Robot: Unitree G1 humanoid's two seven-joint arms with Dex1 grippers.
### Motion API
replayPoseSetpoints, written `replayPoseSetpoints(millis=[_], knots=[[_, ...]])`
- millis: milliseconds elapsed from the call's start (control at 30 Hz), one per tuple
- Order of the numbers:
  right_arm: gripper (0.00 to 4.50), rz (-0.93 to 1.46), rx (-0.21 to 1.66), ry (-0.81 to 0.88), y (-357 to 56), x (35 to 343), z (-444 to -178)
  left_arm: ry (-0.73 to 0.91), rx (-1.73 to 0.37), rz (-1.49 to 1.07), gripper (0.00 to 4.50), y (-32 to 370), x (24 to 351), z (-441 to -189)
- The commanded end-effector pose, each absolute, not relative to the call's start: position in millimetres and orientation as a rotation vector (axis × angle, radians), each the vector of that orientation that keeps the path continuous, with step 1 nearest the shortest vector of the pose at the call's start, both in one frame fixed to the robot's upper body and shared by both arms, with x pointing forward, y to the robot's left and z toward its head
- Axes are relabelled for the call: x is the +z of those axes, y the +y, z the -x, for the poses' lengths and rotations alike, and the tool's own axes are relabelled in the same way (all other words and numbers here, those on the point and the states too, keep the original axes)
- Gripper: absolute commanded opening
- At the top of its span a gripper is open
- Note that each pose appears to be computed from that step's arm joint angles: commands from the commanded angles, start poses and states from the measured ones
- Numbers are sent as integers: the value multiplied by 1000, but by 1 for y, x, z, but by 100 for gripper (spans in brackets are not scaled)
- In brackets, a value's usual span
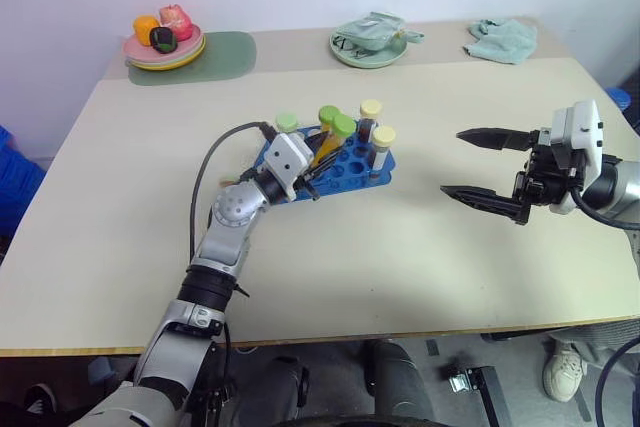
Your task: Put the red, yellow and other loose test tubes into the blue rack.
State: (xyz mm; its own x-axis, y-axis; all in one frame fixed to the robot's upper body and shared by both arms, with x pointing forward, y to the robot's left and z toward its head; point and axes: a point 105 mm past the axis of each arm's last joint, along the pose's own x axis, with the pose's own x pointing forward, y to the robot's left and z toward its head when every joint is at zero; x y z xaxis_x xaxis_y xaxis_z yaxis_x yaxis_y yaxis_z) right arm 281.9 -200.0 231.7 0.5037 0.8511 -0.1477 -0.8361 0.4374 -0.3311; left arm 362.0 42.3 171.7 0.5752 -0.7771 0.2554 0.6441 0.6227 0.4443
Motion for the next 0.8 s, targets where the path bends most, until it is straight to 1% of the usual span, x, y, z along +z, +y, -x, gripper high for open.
replayPoseSetpoints(millis=[33, 200, 433, 800], knots=[[450, 419, 1045, -89, -199, 245, -277, -515, -855, -310, 72, 31, 186, -361], [450, 418, 1038, -90, -199, 244, -277, -515, -870, -305, 72, 26, 185, -362], [450, 422, 1029, -93, -199, 244, -277, -485, -890, -285, 72, 22, 175, -361], [450, 429, 1019, -103, -198, 245, -278, -419, -878, -143, 72, 22, 167, -366]])
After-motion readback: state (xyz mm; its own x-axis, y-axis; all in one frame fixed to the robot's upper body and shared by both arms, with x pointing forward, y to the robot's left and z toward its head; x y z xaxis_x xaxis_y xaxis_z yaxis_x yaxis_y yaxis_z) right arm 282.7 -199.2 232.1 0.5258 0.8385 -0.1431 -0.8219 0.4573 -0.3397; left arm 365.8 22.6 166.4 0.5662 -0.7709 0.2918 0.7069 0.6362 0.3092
